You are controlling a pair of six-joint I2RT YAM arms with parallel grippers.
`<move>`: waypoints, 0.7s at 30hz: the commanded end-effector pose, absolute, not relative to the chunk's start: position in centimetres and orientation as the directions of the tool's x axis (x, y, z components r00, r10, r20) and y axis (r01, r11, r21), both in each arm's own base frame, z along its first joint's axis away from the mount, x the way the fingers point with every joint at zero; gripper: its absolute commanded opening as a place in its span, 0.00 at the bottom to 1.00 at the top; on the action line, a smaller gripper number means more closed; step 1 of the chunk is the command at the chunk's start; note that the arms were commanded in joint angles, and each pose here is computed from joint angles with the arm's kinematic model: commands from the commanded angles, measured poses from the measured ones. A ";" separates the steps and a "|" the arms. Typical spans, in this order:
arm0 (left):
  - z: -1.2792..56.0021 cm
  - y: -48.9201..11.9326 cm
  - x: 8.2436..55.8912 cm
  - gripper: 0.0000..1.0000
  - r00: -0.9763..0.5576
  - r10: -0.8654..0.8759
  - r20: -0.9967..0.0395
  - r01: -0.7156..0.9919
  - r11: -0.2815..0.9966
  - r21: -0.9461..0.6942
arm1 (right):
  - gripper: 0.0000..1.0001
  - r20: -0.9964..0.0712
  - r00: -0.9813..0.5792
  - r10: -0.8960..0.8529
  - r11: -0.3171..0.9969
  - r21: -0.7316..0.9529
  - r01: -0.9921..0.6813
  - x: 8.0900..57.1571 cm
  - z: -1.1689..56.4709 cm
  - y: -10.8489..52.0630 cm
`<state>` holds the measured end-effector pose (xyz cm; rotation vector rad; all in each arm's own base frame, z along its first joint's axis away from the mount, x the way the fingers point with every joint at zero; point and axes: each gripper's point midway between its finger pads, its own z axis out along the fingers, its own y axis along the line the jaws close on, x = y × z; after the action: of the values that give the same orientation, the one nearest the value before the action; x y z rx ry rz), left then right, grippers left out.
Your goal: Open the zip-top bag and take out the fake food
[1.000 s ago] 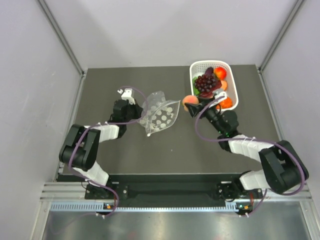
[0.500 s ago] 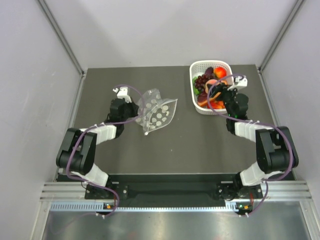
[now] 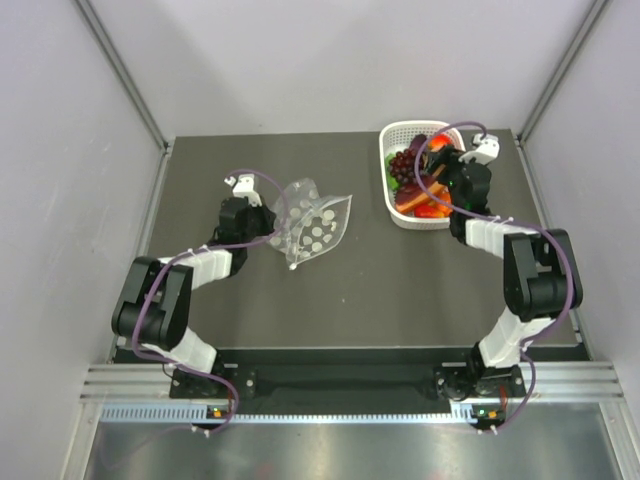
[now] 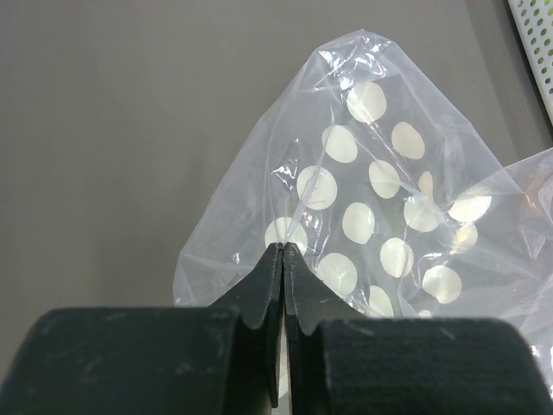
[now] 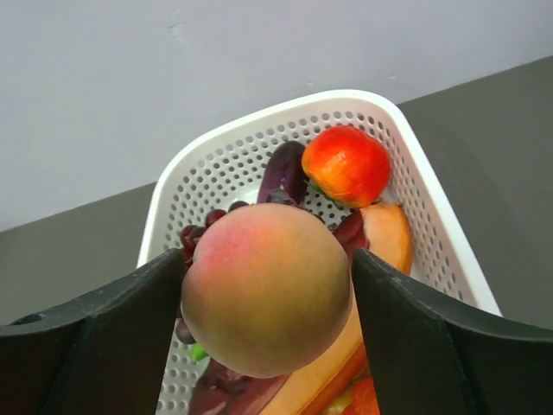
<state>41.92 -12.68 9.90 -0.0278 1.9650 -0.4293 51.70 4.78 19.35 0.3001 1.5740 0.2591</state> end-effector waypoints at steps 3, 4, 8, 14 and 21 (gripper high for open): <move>12.6 -12.7 43.0 0.04 -0.366 -0.226 -0.903 0.192 0.931 -0.311 | 0.97 -0.940 0.033 0.338 0.936 0.340 0.086 52.5 20.9 3.3; 12.6 -12.8 43.1 0.04 -0.366 -0.226 -0.903 0.193 0.930 -0.312 | 1.00 -0.941 0.021 0.337 0.937 0.338 0.093 52.5 20.7 3.2; 12.6 -12.8 43.0 0.04 -0.369 -0.225 -0.902 0.193 0.931 -0.311 | 1.00 -0.943 0.026 0.333 0.938 0.334 0.095 52.2 21.0 3.2; 12.9 -12.2 43.2 0.04 -0.358 -0.229 -0.905 0.164 0.939 -0.302 | 1.00 -0.948 0.056 0.312 0.949 0.314 0.024 49.9 22.4 4.8; 14.7 -9.8 43.8 0.04 -0.304 -0.240 -0.922 0.050 0.963 -0.267 | 1.00 -0.968 0.047 0.248 0.967 0.244 -0.075 44.7 21.9 8.3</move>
<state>42.09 -11.39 9.88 -0.0778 1.9816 -0.3539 46.42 6.77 18.64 0.2143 1.6098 0.2219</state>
